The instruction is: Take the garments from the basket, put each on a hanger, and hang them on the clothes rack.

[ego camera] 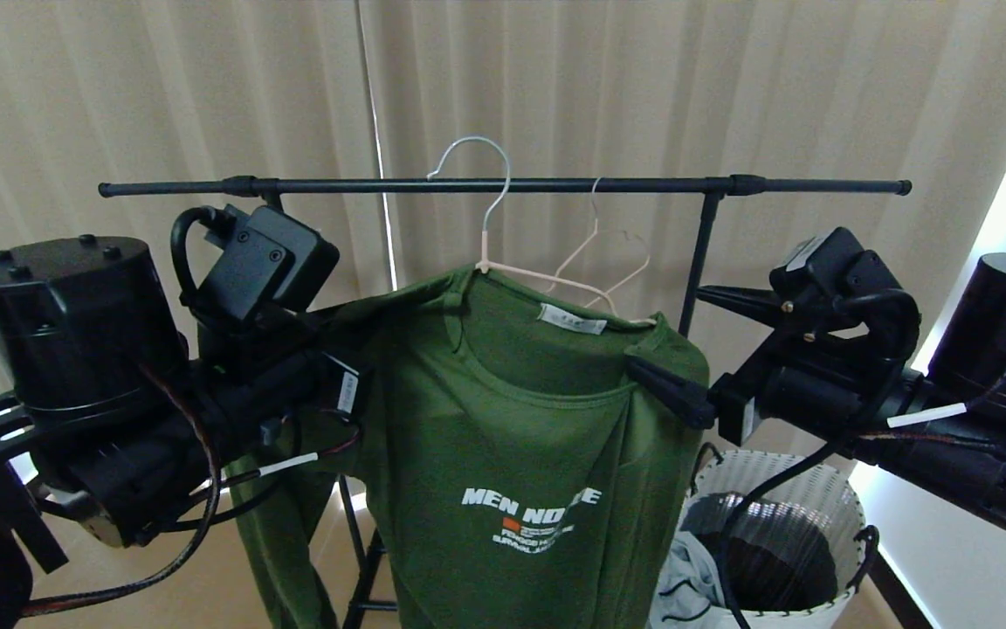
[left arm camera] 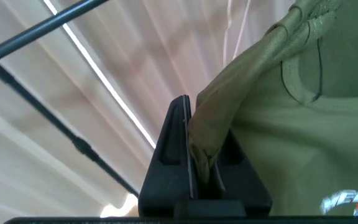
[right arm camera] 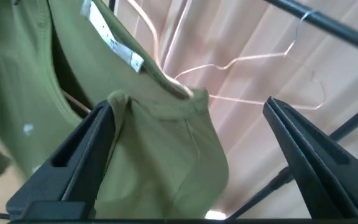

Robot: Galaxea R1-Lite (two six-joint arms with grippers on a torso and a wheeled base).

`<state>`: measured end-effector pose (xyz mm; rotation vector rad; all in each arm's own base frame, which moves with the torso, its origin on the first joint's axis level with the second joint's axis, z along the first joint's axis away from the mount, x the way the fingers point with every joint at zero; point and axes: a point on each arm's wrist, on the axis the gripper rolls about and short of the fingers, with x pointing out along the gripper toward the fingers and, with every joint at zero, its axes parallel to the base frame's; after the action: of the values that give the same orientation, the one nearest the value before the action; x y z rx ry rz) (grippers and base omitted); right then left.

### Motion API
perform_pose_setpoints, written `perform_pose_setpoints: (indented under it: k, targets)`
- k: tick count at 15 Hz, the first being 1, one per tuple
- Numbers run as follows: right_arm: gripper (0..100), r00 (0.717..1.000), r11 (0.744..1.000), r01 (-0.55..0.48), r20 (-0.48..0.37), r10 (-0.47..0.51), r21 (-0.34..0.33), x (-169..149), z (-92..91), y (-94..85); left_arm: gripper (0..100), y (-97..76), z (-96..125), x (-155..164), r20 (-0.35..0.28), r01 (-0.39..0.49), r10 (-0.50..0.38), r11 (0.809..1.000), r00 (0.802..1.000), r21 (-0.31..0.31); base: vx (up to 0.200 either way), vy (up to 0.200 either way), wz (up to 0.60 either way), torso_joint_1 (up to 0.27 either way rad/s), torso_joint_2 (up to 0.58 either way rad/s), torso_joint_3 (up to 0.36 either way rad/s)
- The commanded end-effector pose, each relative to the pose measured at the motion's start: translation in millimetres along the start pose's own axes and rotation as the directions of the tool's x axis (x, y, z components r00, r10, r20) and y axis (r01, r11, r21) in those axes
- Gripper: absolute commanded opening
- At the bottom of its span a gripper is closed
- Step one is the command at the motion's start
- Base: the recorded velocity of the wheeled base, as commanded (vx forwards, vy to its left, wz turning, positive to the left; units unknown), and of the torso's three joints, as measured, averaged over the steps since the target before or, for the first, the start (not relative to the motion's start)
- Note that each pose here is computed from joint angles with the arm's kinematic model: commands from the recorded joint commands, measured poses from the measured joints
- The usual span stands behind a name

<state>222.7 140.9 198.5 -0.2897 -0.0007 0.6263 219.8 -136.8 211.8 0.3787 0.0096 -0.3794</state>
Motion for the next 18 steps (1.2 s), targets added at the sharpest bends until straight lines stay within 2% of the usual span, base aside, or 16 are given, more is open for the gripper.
perform_pose_setpoints:
  k: [1, 3, 8, 11, 14, 18]
  targets:
    - [100, 1.000, 1.000, -0.001, -0.005, 0.001, -0.002, -1, -1.3, 0.3, 0, 1.8, 2, 4, -0.001, -0.018, 0.018, 1.000, 1.000, -0.001, 0.000, 0.000, 0.00, 0.000, 0.00, 0.000]
    - [100, 1.000, 1.000, -0.002, -0.008, 0.002, -0.002, -6, -2.8, 1.0, 0, 6.0, 2, 6, -0.017, -0.079, 0.079, 0.997, 0.997, -0.021, 0.000, 0.000, 0.00, 0.000, 0.00, 0.000]
    - [100, 0.999, 1.000, 0.007, -0.054, -0.007, -0.013, -18, -9.2, -0.9, 0, 6.2, 2, 6, -0.020, -0.088, 0.087, 0.995, 0.996, -0.039, 0.000, 0.000, 0.00, 0.000, 0.00, 0.000]
    - [100, 1.000, 1.000, 0.017, -0.002, -0.017, -0.021, -8, 9.0, -5.9, 0, -0.5, -1, 3, -0.023, -0.054, 0.054, 0.998, 0.998, -0.033, 0.000, 0.000, 0.00, 0.000, 0.00, 0.000]
    - [100, 1.000, 0.999, 0.014, 0.007, -0.013, -0.036, 10, 27.2, -9.6, 0, -10.1, 1, 1, -0.016, -0.016, 0.016, 1.000, 1.000, -0.027, 0.000, 0.000, 0.00, 0.000, 0.00, 0.000]
    - [100, 1.000, 0.999, 0.017, -0.004, -0.017, -0.037, 35, 29.2, -12.0, 0, -17.9, 1, -3, -0.010, 0.018, -0.018, 1.000, 1.000, -0.020, 0.000, 0.000, 0.00, 0.000, 0.00, 0.000]
